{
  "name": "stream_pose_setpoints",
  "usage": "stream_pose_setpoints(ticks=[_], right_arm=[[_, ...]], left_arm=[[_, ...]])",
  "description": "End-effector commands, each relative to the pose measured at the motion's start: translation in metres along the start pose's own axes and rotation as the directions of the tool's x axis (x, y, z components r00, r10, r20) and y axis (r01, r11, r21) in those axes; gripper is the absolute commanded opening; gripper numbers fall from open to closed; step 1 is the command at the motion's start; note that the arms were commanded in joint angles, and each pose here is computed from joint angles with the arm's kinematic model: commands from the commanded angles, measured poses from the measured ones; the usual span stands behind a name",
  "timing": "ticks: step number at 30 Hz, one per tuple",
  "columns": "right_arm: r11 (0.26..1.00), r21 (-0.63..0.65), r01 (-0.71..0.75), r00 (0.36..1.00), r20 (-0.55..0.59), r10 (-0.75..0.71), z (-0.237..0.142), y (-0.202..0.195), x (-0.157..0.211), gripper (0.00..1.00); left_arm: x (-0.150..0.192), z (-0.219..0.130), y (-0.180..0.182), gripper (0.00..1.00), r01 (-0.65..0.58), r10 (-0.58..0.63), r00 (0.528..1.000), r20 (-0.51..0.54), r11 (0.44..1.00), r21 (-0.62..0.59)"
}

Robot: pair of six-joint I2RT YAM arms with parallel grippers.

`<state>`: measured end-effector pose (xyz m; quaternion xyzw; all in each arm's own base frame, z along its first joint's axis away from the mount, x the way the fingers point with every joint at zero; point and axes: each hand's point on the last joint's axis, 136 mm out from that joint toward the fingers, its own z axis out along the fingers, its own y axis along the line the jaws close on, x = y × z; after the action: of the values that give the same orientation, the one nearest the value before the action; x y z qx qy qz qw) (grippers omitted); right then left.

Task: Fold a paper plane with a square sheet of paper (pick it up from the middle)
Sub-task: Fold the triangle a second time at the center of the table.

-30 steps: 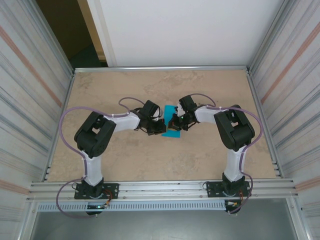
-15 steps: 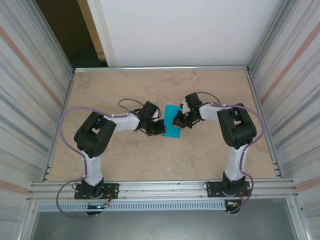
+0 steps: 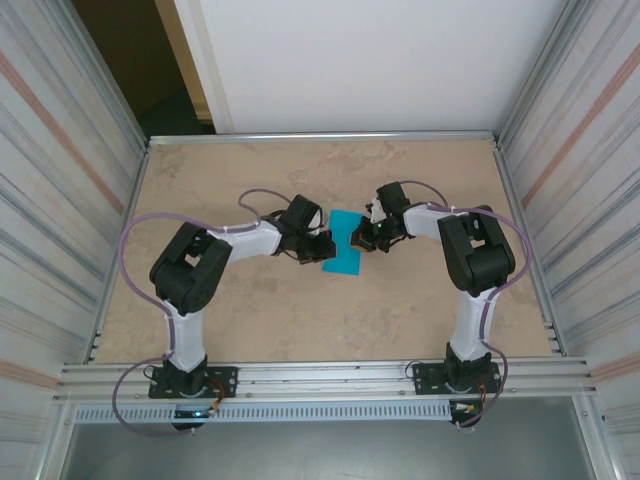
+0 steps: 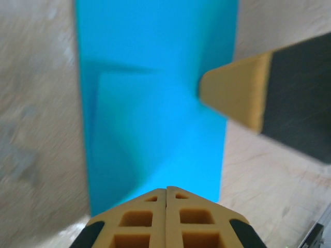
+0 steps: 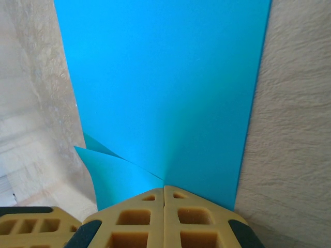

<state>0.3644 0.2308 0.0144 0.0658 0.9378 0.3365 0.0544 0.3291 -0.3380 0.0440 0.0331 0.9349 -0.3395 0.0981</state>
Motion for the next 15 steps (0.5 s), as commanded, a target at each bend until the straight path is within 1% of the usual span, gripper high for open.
stream_pose_setpoints(ticks=[1, 5, 10, 12, 15], right_arm=[[0.994, 0.111, -0.017, 0.999, -0.029, 0.020, 0.013, -0.030, 0.011, 0.00], [0.994, 0.107, -0.018, 0.999, -0.028, 0.021, 0.012, -0.031, 0.009, 0.00], [0.995, 0.100, -0.025, 1.000, -0.013, 0.027, 0.008, -0.033, 0.003, 0.01], [0.995, 0.096, -0.033, 0.999, 0.001, 0.033, 0.005, -0.034, -0.002, 0.03], [0.995, 0.090, -0.048, 0.998, 0.037, 0.044, -0.001, -0.039, -0.013, 0.06]], left_arm=[[-0.005, 0.008, 0.005, 0.00, -0.001, 0.001, 1.000, -0.014, 1.000, -0.018], [-0.003, 0.015, 0.020, 0.00, 0.021, -0.025, 0.999, -0.042, 0.996, -0.090], [0.008, 0.019, 0.037, 0.00, 0.050, -0.063, 0.995, -0.082, 0.986, -0.157], [0.017, 0.020, 0.044, 0.00, 0.052, -0.073, 0.991, -0.114, 0.982, -0.183], [0.024, 0.019, 0.053, 0.00, 0.061, -0.088, 0.989, -0.121, 0.976, -0.208]])
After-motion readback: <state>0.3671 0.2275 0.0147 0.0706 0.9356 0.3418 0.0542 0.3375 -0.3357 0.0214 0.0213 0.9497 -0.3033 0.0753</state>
